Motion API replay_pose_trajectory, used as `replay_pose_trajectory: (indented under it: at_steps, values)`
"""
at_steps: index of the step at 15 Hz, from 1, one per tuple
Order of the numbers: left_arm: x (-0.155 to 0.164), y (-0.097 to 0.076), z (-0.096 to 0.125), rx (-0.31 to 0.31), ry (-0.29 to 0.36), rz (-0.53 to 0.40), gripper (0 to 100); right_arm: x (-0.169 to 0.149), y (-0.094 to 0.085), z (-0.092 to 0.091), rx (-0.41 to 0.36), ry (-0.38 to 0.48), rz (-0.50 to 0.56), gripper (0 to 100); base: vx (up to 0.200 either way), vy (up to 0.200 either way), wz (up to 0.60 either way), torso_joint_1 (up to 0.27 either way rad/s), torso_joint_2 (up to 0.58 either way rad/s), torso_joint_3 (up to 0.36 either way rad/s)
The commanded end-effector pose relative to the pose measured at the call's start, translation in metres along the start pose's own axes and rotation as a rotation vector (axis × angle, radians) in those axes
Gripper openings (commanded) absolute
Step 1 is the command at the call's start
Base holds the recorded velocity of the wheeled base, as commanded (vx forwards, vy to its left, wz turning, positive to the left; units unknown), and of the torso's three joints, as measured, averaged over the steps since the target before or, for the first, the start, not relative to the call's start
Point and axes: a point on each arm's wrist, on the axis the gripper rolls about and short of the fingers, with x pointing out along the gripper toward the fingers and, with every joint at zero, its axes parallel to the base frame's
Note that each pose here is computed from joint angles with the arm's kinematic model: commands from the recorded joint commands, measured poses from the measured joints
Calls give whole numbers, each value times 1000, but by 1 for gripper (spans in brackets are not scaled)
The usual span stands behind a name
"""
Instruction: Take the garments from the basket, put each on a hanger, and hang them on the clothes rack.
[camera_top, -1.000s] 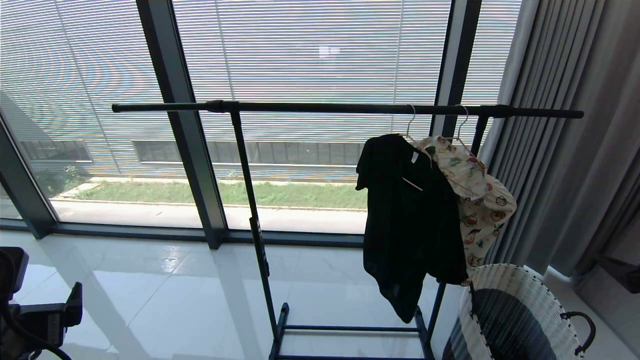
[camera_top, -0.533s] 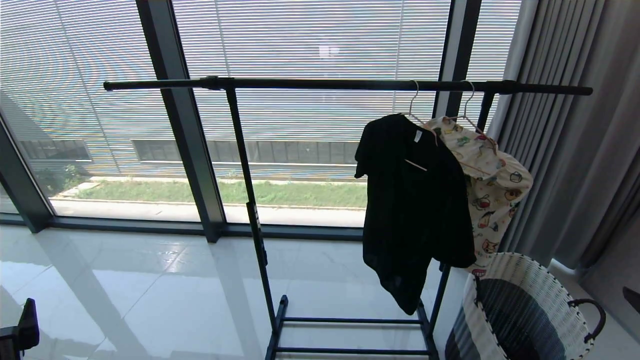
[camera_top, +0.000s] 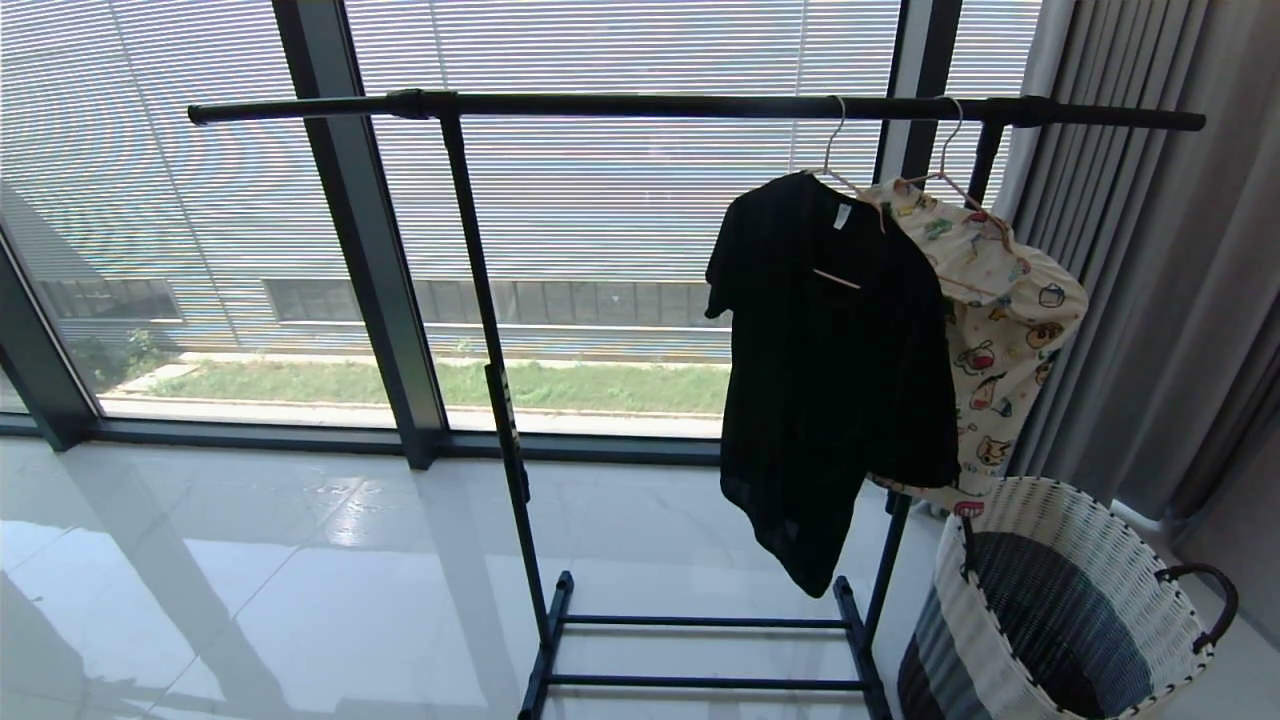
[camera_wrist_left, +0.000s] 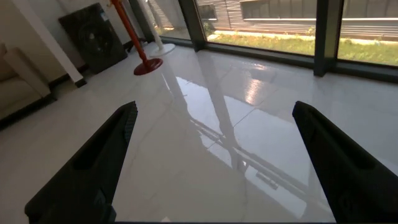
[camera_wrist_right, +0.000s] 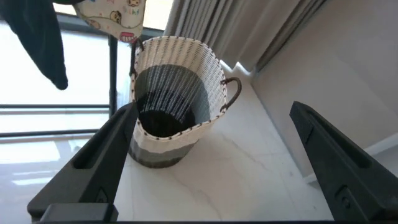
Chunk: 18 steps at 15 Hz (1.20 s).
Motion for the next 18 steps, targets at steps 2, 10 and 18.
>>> replay_pose_trajectory:
  at_steps: [2,10,18]
  values:
    - [-18,9,-17,-105,-76,52,100,-16,3,-43,48,-144,-116,100,0,0,0,-51,159,95]
    - [-18,7,-19,-268,-75,-12,100,-17,-1,-37,185,-219,-238,100,0,0,0,-3,8,5]
    - [-22,-8,-21,-268,-155,-618,100,-16,13,-46,229,-177,288,100,0,0,0,0,0,0]
